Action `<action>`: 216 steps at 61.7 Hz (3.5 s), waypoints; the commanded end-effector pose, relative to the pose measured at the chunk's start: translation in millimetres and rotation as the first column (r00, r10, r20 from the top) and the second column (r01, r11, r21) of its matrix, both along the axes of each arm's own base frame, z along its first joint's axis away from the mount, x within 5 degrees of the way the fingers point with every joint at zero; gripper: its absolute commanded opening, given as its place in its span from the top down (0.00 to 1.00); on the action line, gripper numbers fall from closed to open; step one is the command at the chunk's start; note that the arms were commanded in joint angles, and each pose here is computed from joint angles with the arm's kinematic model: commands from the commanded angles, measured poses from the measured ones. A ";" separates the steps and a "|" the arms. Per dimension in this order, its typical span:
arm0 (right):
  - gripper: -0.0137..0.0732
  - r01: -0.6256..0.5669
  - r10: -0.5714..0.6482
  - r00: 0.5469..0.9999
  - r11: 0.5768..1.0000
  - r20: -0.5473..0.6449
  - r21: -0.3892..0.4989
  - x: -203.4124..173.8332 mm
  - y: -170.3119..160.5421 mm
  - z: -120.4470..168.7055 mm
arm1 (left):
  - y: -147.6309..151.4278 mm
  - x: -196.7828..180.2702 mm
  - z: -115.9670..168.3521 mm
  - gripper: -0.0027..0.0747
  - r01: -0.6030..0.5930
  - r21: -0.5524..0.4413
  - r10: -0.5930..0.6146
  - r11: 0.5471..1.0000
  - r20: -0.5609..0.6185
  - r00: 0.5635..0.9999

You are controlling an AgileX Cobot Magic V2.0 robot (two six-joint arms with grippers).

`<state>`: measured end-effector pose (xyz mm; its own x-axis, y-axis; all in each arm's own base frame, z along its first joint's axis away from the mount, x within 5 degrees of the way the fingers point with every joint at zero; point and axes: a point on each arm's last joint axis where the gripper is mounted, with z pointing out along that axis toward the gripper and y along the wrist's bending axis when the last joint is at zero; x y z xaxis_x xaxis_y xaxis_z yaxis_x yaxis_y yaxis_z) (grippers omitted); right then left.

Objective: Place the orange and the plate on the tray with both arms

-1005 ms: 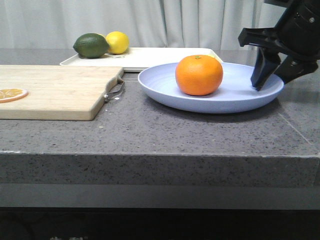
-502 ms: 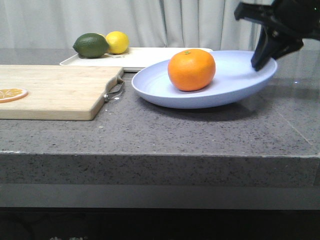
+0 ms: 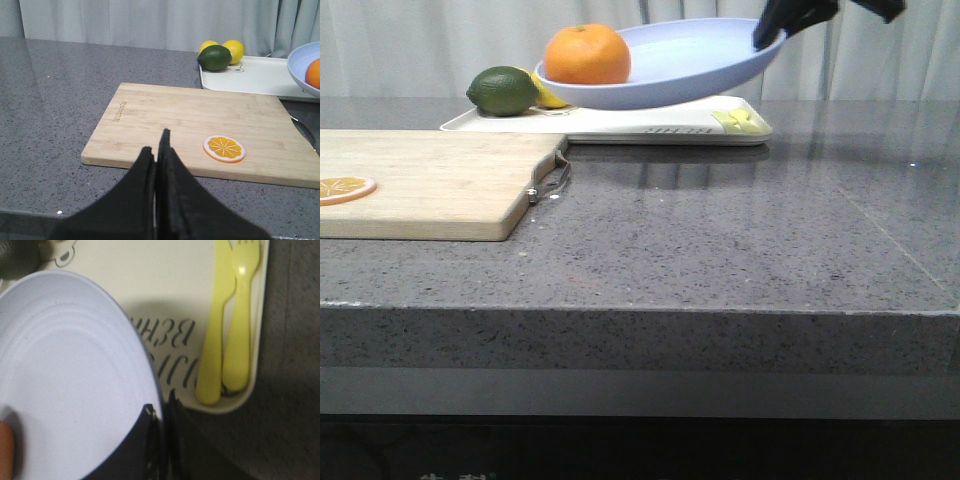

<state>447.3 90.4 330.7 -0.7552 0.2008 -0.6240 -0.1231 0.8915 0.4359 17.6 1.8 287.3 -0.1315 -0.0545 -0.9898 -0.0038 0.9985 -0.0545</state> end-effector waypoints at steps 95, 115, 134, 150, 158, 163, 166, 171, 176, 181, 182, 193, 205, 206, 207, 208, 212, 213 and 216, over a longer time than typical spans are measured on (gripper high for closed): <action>0.50 0.052 -0.142 0.954 0.946 0.265 0.319 111.1 13.1 -9.0 | -0.3 -3.7 14.8 0.99 0.004 -0.012 -0.003 1.000 0.114 0.994; 0.47 -0.011 -0.047 0.963 0.977 0.267 0.212 55.5 -31.8 79.7 | -0.3 -3.7 14.8 0.99 0.004 -0.012 -0.003 1.000 0.114 0.994; 0.92 -0.045 0.037 0.983 0.998 0.179 0.038 10.7 -37.0 112.1 | -0.3 -3.7 14.8 0.99 0.004 -0.012 -0.003 1.000 0.114 0.994; 0.91 0.000 0.015 0.963 0.998 0.269 -0.056 -16.4 -43.2 147.6 | -0.3 -3.7 14.8 0.99 0.004 -0.012 -0.003 1.000 0.114 0.994; 0.91 0.065 -0.022 0.939 0.991 0.344 -0.116 -42.7 -51.3 177.8 | -0.3 -3.7 14.8 0.99 0.004 -0.012 -0.003 1.000 0.114 0.994; 0.91 0.094 -0.035 0.927 0.986 0.374 -0.140 -59.7 -55.0 193.8 | -0.3 -3.7 14.8 0.99 0.004 -0.012 -0.003 1.000 0.114 0.994; 0.91 0.106 -0.038 0.923 0.982 0.383 -0.157 -69.4 -56.8 201.2 | -0.3 -3.7 14.8 0.99 0.004 -0.012 -0.003 1.000 0.114 0.994; 0.91 0.112 -0.031 0.925 0.975 0.378 -0.193 -81.8 -59.2 207.7 | -0.3 -3.7 14.8 0.99 0.004 -0.012 -0.003 1.000 0.114 0.994; 0.91 0.114 -0.023 0.935 0.965 0.353 -0.238 -91.9 -61.9 208.4 | -0.3 -3.7 14.8 0.99 0.004 -0.012 -0.003 1.000 0.114 0.994; 0.91 0.111 -0.016 0.951 0.949 0.308 -0.294 -101.3 -65.4 203.7 | -0.3 -3.7 14.8 0.99 0.004 -0.012 -0.003 1.000 0.114 0.994; 0.91 0.111 -0.015 0.954 0.946 0.299 -0.305 -103.0 -66.0 202.4 | -0.3 -3.7 14.8 0.99 0.004 -0.012 -0.003 1.000 0.114 0.994; 0.91 0.106 -0.043 0.988 0.886 0.149 -0.451 -131.2 -78.7 174.8 | -0.3 -3.7 14.8 0.99 0.004 -0.012 -0.003 1.000 0.114 0.994; 0.91 0.080 -0.070 0.997 0.847 0.039 -0.526 -166.7 -86.6 139.4 | -0.3 -3.7 14.8 0.99 0.004 -0.012 -0.003 1.000 0.114 0.994; 0.91 0.073 -0.069 0.997 0.846 0.027 -0.528 -168.3 -86.7 133.0 | -0.3 -3.7 14.8 0.99 0.004 -0.012 -0.003 1.000 0.114 0.994; 0.91 0.075 -0.068 0.997 0.846 0.033 -0.527 -173.8 -86.8 132.1 | -0.3 -3.7 14.8 0.99 0.004 -0.012 -0.003 1.000 0.114 0.994; 0.91 0.074 -0.067 0.997 0.846 0.032 -0.528 -177.0 -86.9 129.3 | -0.3 -3.7 14.8 0.99 0.004 -0.012 -0.003 1.000 0.114 0.994; 0.91 0.070 -0.061 0.998 0.850 0.034 -0.522 -191.9 -86.6 115.5 | -0.3 -3.7 14.8 0.99 0.004 -0.012 -0.003 1.000 0.114 0.994; 0.91 0.070 -0.059 0.998 0.852 0.038 -0.519 -197.4 -86.5 111.0 | -0.3 -3.7 14.8 0.99 0.004 -0.012 -0.003 1.000 0.114 0.994; 0.91 0.071 -0.053 0.997 0.857 0.048 -0.511 -210.1 -86.0 99.3 | -0.3 -3.7 14.8 0.99 0.004 -0.012 -0.003 1.000 0.114 0.994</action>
